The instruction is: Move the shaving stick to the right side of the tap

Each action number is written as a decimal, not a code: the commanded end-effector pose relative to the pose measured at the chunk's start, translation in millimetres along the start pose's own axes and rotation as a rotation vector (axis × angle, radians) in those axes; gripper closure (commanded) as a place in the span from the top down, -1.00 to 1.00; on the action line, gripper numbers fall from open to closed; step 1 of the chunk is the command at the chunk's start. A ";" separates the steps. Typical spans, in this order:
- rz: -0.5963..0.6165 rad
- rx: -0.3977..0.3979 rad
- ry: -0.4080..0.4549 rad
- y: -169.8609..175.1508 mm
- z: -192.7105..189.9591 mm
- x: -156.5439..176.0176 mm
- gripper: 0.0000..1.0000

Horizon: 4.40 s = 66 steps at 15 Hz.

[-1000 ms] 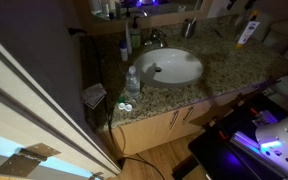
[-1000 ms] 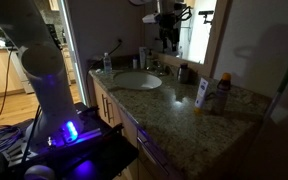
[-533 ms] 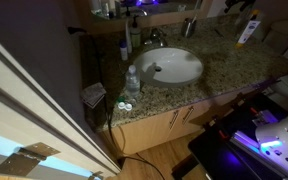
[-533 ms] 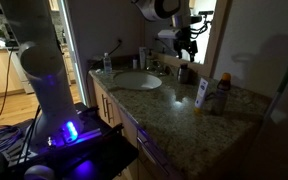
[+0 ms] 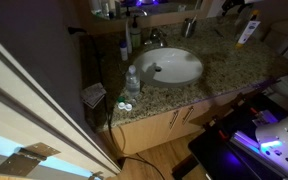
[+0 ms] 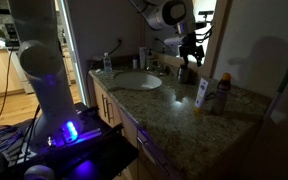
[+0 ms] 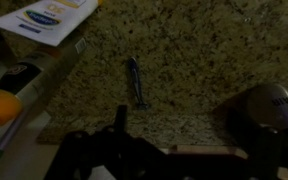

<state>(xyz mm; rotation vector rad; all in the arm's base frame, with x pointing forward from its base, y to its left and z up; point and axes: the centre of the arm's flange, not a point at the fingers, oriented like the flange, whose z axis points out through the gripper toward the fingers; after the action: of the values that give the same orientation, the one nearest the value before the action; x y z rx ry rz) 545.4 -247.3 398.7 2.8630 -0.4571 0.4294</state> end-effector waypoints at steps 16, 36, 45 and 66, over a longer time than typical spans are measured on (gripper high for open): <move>-0.069 -0.040 -0.056 32.1 143.9 23.0 1.00; 0.006 0.081 -0.150 38.6 206.7 63.0 -0.09; 0.003 0.102 -0.130 51.5 191.1 64.6 -0.94; -0.421 0.557 -0.010 8.8 -124.6 5.6 -0.72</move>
<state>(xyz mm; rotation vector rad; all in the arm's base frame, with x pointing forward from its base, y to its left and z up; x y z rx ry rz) 516.1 -225.7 518.4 3.3602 0.3236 0.5275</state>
